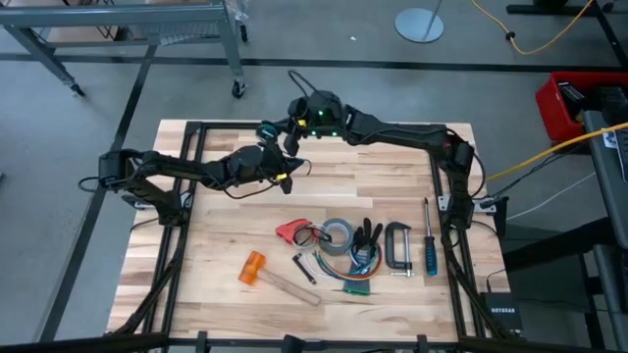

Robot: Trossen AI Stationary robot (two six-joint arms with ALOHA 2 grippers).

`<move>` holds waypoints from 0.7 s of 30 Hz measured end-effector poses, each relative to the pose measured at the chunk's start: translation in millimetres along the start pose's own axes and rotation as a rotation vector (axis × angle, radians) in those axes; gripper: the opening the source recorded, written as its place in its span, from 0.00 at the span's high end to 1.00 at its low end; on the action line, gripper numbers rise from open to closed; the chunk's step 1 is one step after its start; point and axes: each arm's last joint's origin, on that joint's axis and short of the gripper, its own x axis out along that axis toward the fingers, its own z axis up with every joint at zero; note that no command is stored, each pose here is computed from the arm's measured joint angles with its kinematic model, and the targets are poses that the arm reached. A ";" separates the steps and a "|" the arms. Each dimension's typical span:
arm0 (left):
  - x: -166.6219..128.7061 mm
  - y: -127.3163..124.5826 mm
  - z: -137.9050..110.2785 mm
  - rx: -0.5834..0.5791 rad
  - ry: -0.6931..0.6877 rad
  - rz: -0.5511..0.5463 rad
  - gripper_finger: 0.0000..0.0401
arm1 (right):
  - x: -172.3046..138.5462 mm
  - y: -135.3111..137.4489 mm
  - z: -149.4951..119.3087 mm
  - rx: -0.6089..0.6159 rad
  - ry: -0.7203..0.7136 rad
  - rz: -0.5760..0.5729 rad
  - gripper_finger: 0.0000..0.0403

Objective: Coil cords
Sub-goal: Coil the green cable wire on the black spool

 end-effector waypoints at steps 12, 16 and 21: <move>0.3 3.5 -0.9 0.022 0.012 0.013 1.00 | 0.4 -1.1 -14.1 -0.023 0.140 0.010 1.00; 0.3 5.8 -4.8 0.025 0.056 0.028 1.00 | 0.4 -0.8 -14.7 -0.023 0.144 0.014 1.00; -0.5 7.2 -11.8 0.028 0.126 0.046 1.00 | -7.6 -7.6 -14.5 -0.031 0.193 0.007 1.00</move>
